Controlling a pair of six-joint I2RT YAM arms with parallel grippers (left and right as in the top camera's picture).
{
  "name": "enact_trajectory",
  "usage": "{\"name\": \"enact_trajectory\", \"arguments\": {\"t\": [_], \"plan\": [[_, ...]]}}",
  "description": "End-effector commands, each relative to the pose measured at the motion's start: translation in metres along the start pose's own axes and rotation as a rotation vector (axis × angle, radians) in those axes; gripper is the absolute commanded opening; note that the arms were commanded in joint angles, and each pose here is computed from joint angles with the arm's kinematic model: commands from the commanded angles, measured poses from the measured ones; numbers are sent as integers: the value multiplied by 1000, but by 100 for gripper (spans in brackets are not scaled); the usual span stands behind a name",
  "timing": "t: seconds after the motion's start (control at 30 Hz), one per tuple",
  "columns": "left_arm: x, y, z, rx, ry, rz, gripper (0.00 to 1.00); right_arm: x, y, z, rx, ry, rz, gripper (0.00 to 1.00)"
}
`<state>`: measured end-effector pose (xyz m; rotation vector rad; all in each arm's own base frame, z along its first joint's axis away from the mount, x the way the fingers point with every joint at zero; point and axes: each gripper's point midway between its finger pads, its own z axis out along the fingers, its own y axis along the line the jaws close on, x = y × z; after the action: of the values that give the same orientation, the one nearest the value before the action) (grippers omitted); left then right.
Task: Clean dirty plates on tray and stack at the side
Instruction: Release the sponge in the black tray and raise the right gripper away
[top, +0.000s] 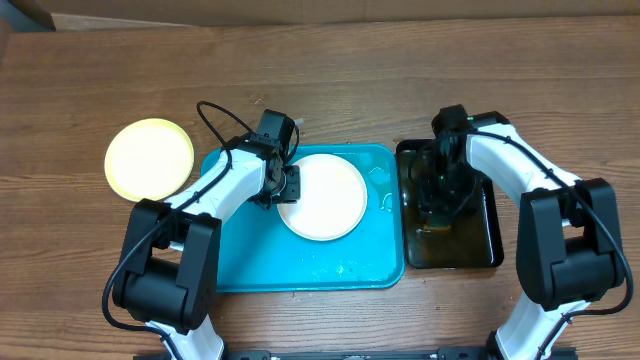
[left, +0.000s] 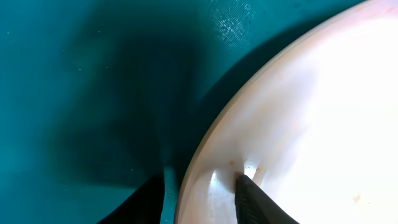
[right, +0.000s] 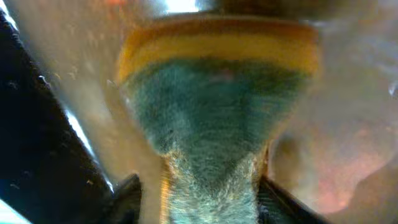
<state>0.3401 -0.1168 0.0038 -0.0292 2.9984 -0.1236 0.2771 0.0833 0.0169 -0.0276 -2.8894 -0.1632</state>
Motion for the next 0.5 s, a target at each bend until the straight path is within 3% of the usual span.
{"name": "enact_trajectory", "arguments": {"t": [0.0,0.1,0.27,0.3,0.47], "plan": [[18,4,14,-18,56,-2,39,8,-2,0,15,25,6,35],[18,4,14,-18,56,-1,40,23,-5,-1,29,87,44,20],[18,4,14,-18,56,-2,40,51,-10,-5,60,200,104,21],[18,4,14,-18,56,-2,40,55,-12,-6,69,214,112,24],[18,4,14,-18,55,-1,42,53,-18,-11,111,204,108,61]]}}
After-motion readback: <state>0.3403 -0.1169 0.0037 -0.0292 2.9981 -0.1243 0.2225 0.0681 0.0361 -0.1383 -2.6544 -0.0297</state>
